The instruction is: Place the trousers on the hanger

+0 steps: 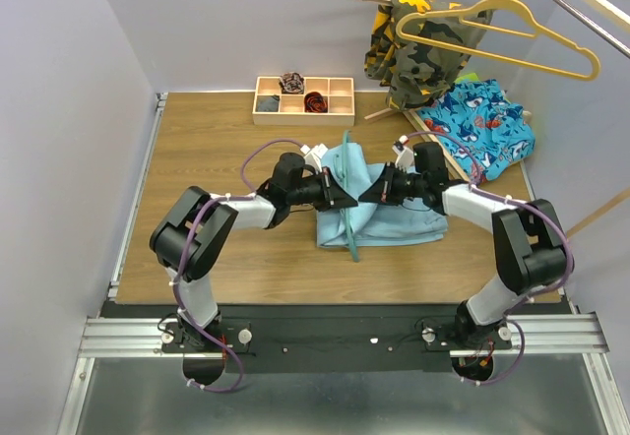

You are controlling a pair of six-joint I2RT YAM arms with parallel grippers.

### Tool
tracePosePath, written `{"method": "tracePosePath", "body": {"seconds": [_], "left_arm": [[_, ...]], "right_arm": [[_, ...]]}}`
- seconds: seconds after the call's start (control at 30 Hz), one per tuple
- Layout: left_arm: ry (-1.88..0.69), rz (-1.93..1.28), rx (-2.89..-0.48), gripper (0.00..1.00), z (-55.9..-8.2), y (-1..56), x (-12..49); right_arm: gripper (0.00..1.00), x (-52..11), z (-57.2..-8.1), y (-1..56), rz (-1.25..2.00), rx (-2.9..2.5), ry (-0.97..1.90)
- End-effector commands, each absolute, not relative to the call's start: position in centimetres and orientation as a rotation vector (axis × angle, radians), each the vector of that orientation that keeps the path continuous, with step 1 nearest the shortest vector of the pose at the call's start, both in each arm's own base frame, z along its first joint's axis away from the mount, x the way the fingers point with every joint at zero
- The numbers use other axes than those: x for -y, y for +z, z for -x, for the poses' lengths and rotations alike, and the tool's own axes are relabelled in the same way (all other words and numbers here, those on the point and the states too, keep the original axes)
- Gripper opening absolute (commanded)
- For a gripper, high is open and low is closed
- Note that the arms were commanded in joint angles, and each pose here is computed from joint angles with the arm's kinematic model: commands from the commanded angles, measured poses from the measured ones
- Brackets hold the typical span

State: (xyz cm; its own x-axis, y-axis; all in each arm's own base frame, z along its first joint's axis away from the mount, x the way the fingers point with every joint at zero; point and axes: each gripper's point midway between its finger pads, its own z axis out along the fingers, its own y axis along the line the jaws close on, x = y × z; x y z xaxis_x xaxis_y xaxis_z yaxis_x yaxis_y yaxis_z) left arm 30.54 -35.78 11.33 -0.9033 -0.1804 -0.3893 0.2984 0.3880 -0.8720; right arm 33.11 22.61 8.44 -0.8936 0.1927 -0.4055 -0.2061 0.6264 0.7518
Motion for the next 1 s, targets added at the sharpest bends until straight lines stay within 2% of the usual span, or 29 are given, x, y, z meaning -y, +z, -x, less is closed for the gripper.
{"method": "tracePosePath", "body": {"seconds": [0.0,0.23,0.57,0.83,0.97], "left_arm": [[-1.439,-0.054,-2.228,0.0,-31.3,10.7,32.5],[-1.472,-0.099,-2.237,0.0,-30.3,11.1,31.9],[-1.518,-0.218,-2.206,0.0,-29.1,12.8,31.2],[-1.519,-0.208,-2.217,0.08,-29.5,11.8,31.4],[-1.517,-0.189,-2.199,0.17,-30.1,12.1,31.6]], "right_arm": [[0.01,-20.7,-31.5,9.5,-0.08,-2.424,1.067],[0.01,-18.9,-30.5,7.0,-0.145,-2.485,0.972],[0.01,-19.0,-32.0,6.2,-0.137,-2.504,0.958],[0.01,-19.3,-32.3,6.3,-0.102,-2.502,0.978],[0.01,-19.4,-32.0,6.2,-0.102,-2.508,0.985]]}}
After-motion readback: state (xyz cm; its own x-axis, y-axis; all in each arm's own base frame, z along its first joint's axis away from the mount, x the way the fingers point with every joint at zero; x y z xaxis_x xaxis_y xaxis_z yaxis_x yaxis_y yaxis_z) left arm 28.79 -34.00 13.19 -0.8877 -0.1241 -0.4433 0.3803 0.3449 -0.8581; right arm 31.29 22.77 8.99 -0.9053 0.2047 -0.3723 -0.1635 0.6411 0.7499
